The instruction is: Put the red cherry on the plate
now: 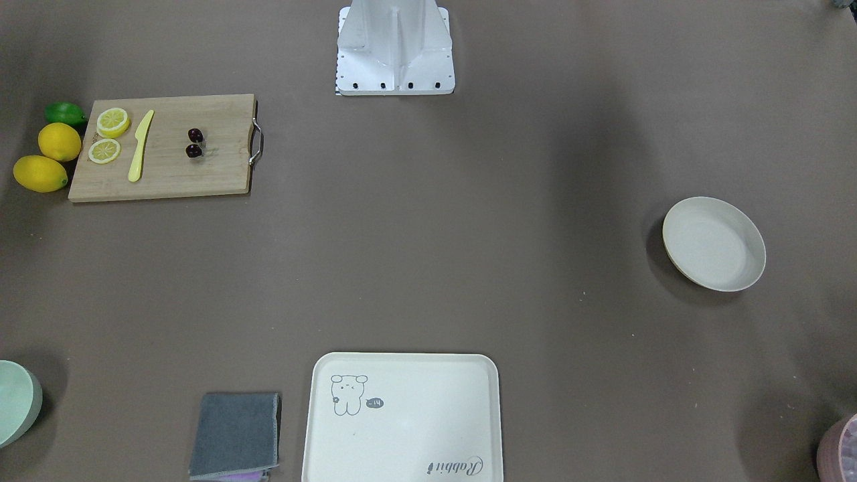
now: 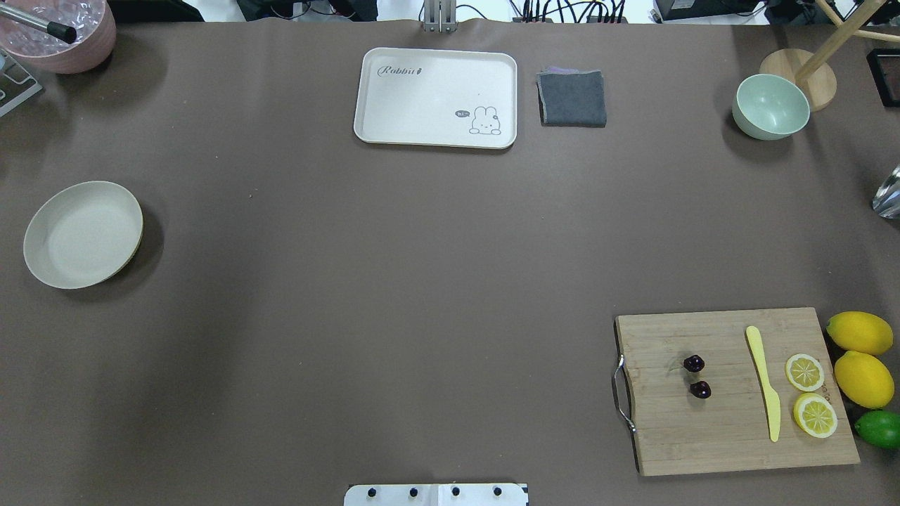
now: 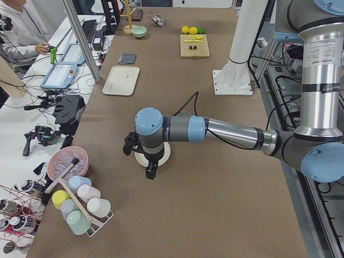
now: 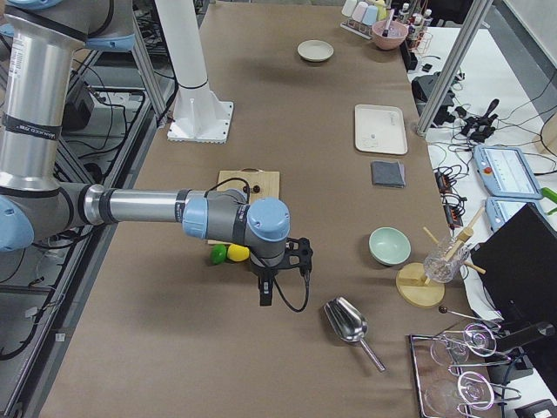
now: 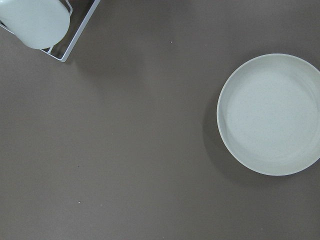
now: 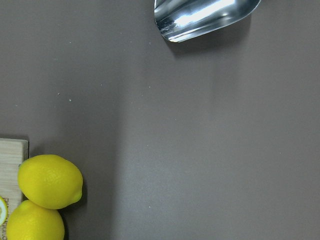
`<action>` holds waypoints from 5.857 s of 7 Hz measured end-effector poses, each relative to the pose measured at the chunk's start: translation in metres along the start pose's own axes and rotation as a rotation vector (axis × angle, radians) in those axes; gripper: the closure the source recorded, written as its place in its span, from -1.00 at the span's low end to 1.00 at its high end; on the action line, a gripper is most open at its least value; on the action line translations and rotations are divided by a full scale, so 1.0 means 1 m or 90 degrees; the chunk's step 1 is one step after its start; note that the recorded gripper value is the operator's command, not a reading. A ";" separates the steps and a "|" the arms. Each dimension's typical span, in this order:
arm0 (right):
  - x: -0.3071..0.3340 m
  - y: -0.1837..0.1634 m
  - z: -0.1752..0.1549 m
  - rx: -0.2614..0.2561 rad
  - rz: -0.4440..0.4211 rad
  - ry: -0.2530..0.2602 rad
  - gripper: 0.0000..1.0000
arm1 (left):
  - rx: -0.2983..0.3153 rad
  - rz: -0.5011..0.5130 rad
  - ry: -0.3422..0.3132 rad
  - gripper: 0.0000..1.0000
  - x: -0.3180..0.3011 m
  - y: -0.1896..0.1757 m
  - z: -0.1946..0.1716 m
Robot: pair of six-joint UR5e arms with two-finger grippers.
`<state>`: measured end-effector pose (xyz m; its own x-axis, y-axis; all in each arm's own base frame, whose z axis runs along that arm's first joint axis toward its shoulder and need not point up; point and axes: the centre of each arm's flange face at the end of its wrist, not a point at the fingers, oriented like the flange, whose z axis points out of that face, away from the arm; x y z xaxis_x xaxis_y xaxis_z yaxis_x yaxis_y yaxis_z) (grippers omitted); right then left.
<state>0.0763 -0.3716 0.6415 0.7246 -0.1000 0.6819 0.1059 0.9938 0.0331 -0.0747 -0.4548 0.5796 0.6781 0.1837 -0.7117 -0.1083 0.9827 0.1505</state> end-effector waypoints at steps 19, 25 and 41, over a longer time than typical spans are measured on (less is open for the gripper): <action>-0.064 -0.044 -0.010 0.124 0.046 -0.001 -1.00 | 0.084 0.162 0.038 -0.65 0.063 -0.095 0.201; -0.072 -0.047 -0.006 0.128 0.052 -0.007 -1.00 | 0.076 0.152 0.028 0.69 0.058 -0.076 0.236; -0.074 -0.047 -0.007 0.130 0.053 -0.008 -1.00 | 0.112 -0.108 0.213 -0.94 0.628 -0.060 0.229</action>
<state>0.0227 -0.4113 0.5839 0.7164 -0.0181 0.6975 -0.0949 0.9878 0.1232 0.5243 -0.4036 0.2807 0.3991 0.0462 -0.9158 0.1298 0.9858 0.1063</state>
